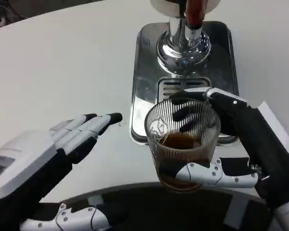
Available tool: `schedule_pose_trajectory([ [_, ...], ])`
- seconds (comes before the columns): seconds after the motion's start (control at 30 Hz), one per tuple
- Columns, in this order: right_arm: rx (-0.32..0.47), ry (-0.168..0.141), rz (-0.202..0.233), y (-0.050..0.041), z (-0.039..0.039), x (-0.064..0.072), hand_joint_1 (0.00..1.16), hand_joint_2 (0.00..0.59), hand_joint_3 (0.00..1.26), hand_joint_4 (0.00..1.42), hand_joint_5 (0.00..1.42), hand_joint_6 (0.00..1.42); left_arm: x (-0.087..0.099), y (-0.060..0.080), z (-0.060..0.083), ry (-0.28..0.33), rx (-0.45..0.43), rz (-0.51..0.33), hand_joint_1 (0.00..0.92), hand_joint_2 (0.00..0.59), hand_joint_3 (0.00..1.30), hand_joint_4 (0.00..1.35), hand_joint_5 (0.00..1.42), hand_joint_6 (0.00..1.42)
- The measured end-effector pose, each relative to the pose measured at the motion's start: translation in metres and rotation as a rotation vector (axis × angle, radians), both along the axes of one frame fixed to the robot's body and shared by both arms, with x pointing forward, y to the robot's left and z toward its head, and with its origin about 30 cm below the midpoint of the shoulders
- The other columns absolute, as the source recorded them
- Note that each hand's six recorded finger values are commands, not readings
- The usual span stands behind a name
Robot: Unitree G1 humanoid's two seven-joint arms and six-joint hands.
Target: Grasp the cup under the faucet to collect the drink, then remove the cup.
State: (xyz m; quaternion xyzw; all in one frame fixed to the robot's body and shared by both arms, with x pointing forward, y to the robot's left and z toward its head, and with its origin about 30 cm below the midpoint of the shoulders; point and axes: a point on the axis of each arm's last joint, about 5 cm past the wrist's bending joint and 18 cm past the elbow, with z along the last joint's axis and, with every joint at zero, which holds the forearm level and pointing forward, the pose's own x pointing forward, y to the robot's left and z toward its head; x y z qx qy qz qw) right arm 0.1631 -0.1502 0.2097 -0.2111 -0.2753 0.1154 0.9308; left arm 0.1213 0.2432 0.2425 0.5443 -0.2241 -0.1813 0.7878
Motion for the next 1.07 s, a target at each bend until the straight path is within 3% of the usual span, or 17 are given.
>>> schedule_pose_trajectory([
  [1.07,0.008,0.029,-0.022,-0.01,-0.0026,-0.014,0.98,0.114,0.86,1.0,1.18,1.3,-0.004,-0.004,-0.001,0.018,0.006,-0.01,0.0,0.103,0.03,0.0,0.0,0.03],
])
